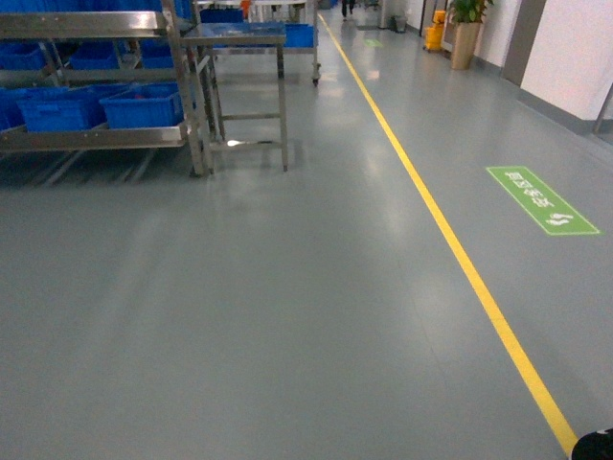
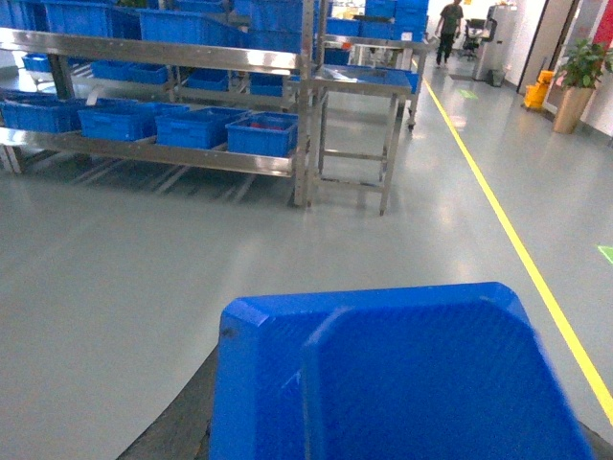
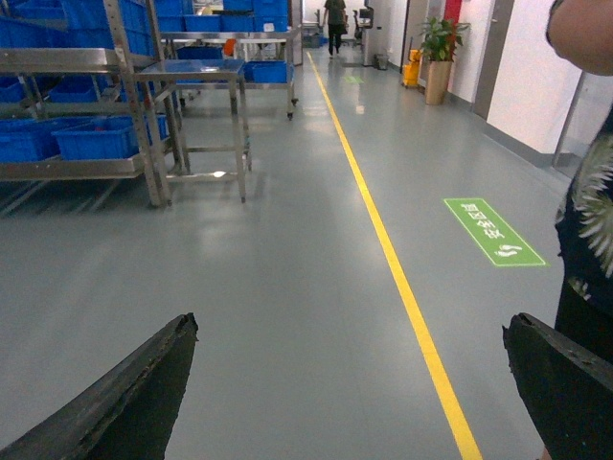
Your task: Pick blue part to blue bin on bottom shelf
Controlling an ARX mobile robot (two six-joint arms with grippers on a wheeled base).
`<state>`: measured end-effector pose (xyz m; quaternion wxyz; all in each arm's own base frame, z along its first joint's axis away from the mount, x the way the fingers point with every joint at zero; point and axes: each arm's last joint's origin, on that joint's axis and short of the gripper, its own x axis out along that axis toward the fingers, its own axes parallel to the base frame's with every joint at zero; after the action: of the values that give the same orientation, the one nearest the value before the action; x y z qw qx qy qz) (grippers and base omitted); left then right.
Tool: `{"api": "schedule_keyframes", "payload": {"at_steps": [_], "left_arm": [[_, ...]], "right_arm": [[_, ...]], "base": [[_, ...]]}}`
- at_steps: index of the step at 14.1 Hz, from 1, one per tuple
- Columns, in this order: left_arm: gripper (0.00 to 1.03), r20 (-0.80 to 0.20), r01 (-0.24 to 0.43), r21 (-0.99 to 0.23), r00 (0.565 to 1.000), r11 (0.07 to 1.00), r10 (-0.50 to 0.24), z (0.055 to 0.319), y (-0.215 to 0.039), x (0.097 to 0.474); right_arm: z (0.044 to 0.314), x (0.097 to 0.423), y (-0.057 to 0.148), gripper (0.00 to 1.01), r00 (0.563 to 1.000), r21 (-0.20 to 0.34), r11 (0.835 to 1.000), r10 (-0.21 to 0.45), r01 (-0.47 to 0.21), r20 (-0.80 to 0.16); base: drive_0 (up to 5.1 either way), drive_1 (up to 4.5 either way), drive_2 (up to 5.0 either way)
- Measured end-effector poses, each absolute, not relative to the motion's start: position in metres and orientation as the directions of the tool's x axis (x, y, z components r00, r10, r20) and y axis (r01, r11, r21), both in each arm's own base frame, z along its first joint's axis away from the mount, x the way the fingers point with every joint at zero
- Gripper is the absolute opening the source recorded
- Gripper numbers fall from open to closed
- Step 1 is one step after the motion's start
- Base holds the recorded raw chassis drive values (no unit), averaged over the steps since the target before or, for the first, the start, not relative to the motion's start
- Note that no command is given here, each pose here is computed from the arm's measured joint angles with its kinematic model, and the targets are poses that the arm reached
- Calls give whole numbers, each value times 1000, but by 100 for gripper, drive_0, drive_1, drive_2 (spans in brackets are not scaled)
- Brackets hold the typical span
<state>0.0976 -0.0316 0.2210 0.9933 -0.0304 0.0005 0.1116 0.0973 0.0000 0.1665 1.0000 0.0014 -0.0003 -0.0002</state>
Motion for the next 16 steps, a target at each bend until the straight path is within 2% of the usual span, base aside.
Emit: {"api": "schedule_keyframes", "payload": {"at_steps": [16], "left_arm": [[44,-7,-222,-61,975,973,222,221,-32,98]], "right_arm": [[166,97,0,98,1000,3,1000,0,0,0]], "base": [[-4,417,-426]]}}
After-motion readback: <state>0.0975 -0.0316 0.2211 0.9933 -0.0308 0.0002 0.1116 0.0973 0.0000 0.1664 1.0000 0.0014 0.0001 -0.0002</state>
